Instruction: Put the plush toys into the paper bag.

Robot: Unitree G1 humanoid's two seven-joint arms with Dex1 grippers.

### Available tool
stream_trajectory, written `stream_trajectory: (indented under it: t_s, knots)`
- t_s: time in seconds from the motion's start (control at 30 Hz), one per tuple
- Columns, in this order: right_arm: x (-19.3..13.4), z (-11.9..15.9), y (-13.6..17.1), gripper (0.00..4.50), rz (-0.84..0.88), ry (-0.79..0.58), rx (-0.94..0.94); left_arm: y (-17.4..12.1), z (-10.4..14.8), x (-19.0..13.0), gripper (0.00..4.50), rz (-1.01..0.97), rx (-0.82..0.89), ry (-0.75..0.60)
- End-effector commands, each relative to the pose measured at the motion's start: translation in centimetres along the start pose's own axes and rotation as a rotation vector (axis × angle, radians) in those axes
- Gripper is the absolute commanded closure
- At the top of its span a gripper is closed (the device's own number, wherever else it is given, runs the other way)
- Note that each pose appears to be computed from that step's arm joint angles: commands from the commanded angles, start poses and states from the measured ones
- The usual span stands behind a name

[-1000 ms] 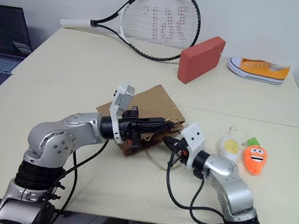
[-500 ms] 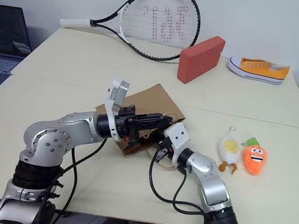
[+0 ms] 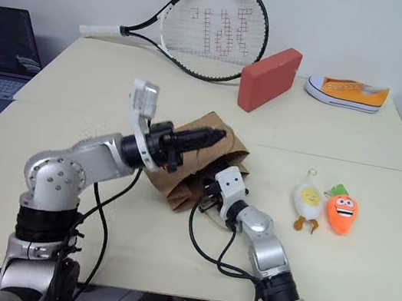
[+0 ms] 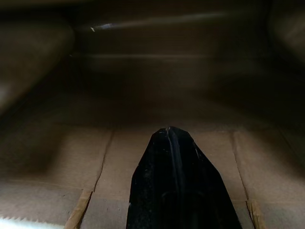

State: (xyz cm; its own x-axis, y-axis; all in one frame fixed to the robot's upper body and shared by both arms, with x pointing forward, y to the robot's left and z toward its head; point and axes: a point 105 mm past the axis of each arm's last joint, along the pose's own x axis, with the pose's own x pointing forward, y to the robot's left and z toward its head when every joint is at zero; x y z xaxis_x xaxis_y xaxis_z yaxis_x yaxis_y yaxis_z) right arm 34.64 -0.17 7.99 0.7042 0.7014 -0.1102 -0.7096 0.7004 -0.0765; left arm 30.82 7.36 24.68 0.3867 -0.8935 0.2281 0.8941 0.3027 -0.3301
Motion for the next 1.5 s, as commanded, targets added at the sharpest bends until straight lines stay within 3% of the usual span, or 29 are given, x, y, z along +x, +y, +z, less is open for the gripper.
stream_trajectory:
  t_s: [0.03, 0.3, 0.47, 0.93, 1.5]
  knots:
    - [0.0, 0.8, -0.2, 4.49, -0.022, -0.043, -0.008, -0.4, 3.0, -0.3, 4.5, -0.003, 0.08, -0.046]
    - [-0.1, 0.1, 0.3, 4.49, -0.019, -0.02, -0.004, -0.8, 7.6, -0.4, 4.5, 0.019, 0.299, -0.033]
    - [-0.2, 0.0, 0.4, 4.49, -0.016, -0.015, -0.003, -1.2, 8.4, -0.3, 4.5, 0.002, 0.393, 0.02]
    - [-0.2, 1.0, 0.2, 4.49, -0.016, -0.028, -0.001, -1.2, 5.8, -0.3, 4.5, -0.051, 0.375, 0.096]
    - [-2.3, 5.1, -0.8, 4.49, -0.008, -0.085, -0.007, -2.4, 1.8, 0.4, 4.5, -0.127, 0.272, 0.139]
